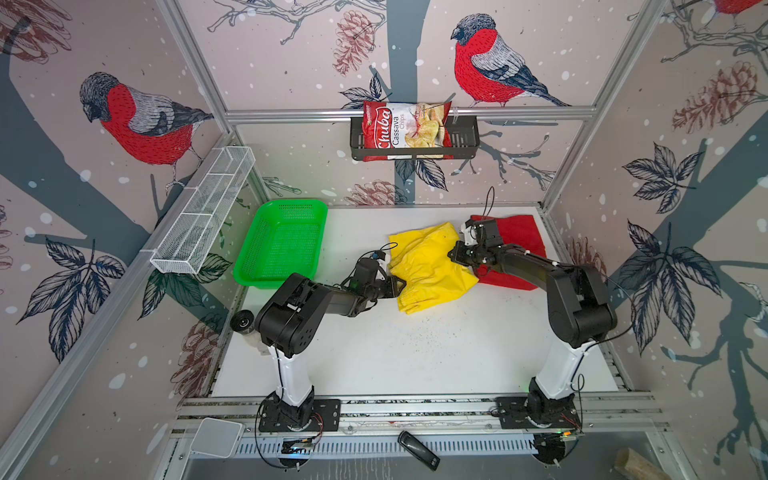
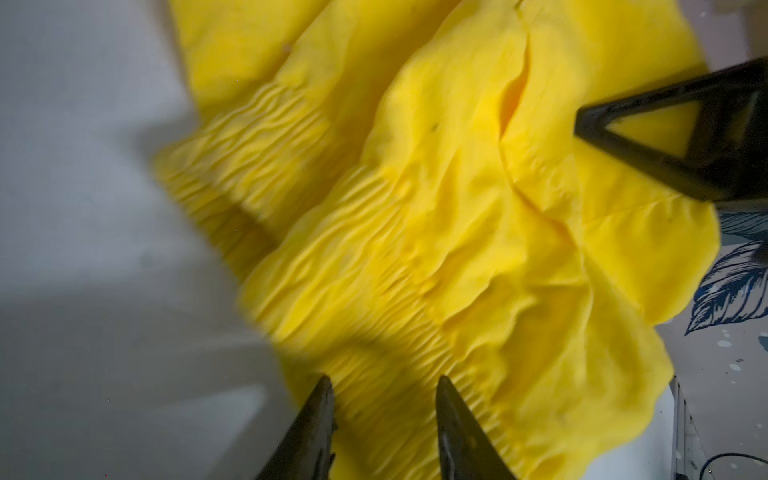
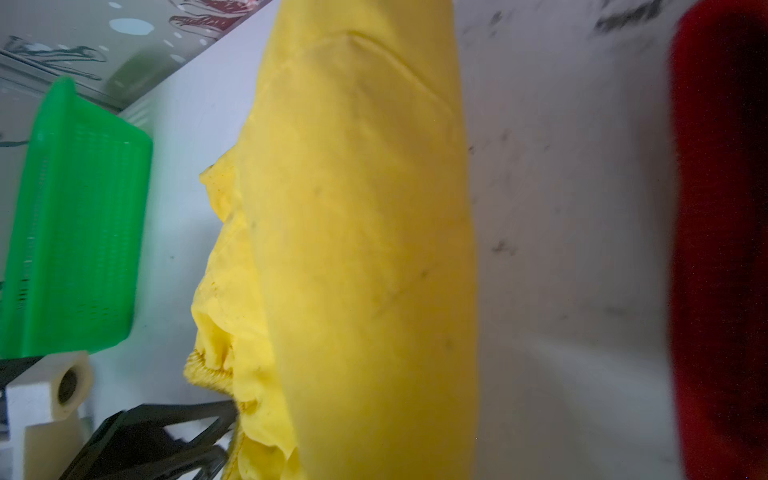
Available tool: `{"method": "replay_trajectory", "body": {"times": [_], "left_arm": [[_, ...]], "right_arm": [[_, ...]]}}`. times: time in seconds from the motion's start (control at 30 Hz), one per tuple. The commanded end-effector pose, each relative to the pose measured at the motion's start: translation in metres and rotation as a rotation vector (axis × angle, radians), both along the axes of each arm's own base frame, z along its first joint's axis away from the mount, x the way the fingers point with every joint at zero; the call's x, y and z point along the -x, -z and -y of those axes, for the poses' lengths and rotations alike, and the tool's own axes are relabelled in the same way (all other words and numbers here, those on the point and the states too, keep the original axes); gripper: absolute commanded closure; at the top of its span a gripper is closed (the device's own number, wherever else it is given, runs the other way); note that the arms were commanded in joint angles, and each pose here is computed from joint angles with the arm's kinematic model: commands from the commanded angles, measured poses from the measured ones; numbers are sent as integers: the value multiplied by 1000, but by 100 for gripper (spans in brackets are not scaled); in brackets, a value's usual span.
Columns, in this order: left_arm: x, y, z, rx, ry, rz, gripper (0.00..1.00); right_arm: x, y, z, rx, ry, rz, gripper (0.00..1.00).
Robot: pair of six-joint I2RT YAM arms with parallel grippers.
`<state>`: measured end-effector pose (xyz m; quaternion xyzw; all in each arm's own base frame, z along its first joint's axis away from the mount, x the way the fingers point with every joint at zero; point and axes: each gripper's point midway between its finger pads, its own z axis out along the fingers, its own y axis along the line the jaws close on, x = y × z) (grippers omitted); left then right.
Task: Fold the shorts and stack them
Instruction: 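Lift the yellow bundle with the right gripper while the left releases, then carry the yellow shorts with the right gripper onto the red shorts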
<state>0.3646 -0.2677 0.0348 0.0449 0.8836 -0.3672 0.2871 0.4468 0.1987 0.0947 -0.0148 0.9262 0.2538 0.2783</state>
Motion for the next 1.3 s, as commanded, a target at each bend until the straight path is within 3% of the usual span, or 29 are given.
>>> {"method": "replay_trajectory", "body": {"times": [0.0,0.47,1.27], "left_arm": [[2,-1,-4,-18,-8,-26,58],[-5,-19,-23,-68,-42,19,57],[-12,-27,-28,-83,-62,34,57]], "right_arm": [[0,2,21,177,-38,-11,94],[-46,-76,41,296,-75,125,97],[-65,-143,80,329,-152,184,98]]}}
